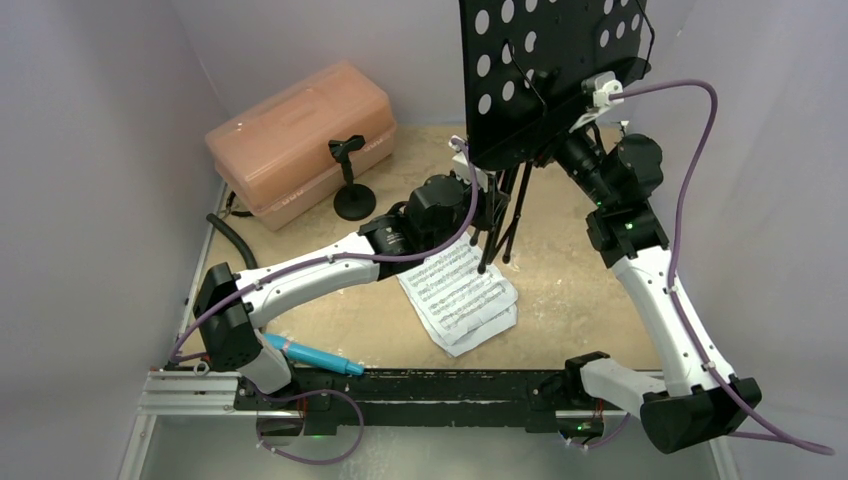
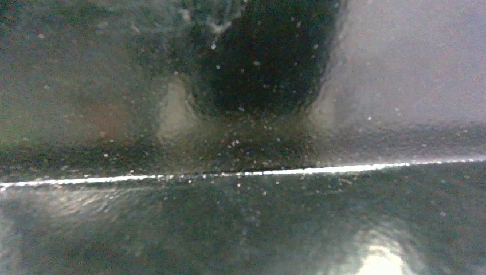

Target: Set up the instrument practice props

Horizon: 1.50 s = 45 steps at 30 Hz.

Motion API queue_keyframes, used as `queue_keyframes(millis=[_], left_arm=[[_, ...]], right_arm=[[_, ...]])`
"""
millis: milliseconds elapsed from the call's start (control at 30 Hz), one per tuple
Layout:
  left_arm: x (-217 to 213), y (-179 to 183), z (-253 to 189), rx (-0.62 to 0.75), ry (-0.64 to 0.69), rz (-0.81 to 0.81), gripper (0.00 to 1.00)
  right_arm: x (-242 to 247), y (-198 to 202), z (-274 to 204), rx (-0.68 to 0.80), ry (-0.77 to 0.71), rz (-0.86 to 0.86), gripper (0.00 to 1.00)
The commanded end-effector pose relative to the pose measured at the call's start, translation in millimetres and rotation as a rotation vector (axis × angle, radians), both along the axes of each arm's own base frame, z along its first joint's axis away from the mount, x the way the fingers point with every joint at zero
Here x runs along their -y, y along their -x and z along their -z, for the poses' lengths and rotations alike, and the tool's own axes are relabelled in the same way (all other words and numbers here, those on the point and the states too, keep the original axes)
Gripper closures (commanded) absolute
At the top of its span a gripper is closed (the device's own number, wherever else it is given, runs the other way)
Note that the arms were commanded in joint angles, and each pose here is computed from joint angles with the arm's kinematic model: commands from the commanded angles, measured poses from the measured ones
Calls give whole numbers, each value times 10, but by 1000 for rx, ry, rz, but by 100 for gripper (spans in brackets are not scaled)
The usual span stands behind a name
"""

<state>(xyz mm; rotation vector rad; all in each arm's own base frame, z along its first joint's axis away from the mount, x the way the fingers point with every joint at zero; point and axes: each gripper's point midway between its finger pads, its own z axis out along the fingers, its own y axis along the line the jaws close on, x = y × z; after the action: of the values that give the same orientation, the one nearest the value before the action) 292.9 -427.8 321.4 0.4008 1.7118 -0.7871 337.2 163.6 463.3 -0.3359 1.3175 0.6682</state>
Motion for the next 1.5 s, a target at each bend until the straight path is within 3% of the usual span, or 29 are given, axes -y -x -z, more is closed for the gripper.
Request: queue_keyframes(millis=[0,800,1467], left_arm=[[-389,-173,537,-101,-225,-132,100],[-563,-111,736,-171,-293,-177,100],[-690,-132,631,-155,-211,-177,100]], right_arm=[[346,1107,-1936,655,-183,30,100],[334,1059,-1912,657,-163,36,100],[171,653,-1281,519,-84,11,100]])
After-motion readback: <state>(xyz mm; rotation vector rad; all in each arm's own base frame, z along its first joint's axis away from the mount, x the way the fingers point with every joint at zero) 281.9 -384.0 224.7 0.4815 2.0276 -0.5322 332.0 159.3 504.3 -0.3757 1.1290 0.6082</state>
